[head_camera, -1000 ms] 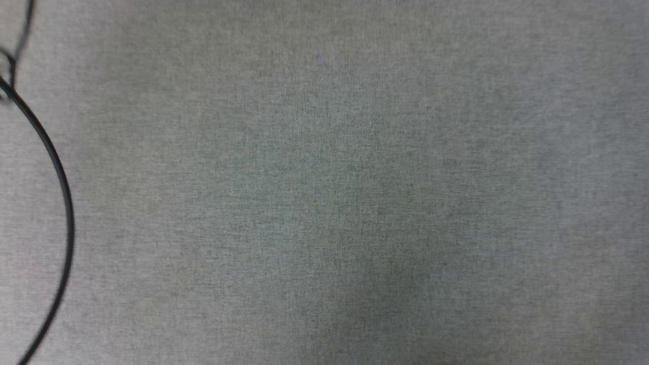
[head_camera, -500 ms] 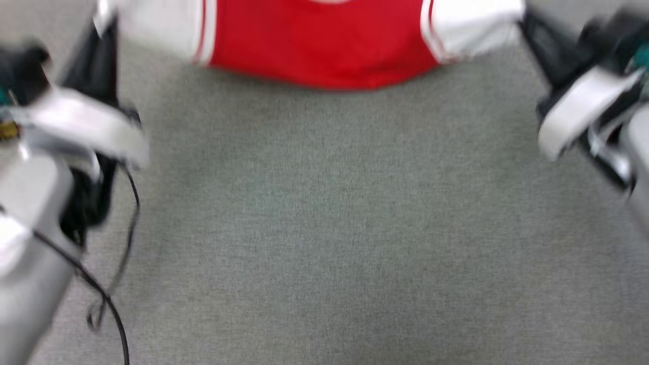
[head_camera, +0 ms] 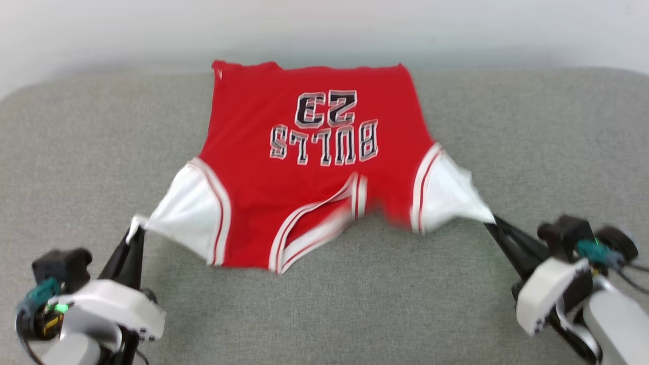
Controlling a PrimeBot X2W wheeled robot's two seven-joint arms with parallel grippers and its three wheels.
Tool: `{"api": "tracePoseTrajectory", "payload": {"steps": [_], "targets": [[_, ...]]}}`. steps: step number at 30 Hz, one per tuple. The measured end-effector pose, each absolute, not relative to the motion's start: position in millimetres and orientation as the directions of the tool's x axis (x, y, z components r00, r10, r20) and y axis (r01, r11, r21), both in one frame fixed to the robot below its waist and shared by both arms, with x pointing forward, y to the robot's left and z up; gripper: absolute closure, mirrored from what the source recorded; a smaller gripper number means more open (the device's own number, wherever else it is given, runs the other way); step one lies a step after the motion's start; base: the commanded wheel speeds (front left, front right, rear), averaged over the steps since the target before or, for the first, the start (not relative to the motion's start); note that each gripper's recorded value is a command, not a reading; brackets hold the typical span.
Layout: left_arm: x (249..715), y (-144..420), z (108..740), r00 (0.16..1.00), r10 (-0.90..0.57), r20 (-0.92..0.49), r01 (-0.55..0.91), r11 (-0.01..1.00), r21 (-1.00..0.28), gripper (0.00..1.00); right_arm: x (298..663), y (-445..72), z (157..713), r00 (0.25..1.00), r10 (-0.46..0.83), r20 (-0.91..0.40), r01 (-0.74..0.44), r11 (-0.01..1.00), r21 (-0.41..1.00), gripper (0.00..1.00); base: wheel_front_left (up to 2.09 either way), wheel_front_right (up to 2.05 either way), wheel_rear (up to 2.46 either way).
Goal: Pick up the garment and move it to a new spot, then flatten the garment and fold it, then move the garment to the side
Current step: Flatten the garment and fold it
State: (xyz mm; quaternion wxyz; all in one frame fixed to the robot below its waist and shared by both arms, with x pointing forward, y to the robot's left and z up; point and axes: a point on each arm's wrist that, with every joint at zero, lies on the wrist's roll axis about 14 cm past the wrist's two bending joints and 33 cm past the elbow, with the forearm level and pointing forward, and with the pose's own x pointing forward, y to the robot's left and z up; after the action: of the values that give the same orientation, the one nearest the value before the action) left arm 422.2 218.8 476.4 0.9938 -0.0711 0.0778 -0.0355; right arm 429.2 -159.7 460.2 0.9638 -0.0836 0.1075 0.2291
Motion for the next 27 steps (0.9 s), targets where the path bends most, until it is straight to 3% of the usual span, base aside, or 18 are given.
{"api": "tracePoseTrajectory", "payload": {"steps": [16, 27], "targets": [[332.7, 235.9, 432.4, 0.959, 0.002, -0.284, -0.056, 0.982, -0.181, 1.00, 320.4, -207.3, 422.0, 0.892, 0.255, -0.373, -0.282, 0.959, -0.020, 1.00, 0.00, 0.00, 0.00], [292.5, 243.0, 409.5, 0.933, 0.051, -0.356, -0.126, 0.974, -0.191, 1.00, 256.6, -214.4, 385.3, 0.827, 0.207, -0.523, -0.228, 0.973, 0.025, 1.00, 0.00, 0.00, 0.00]]}}
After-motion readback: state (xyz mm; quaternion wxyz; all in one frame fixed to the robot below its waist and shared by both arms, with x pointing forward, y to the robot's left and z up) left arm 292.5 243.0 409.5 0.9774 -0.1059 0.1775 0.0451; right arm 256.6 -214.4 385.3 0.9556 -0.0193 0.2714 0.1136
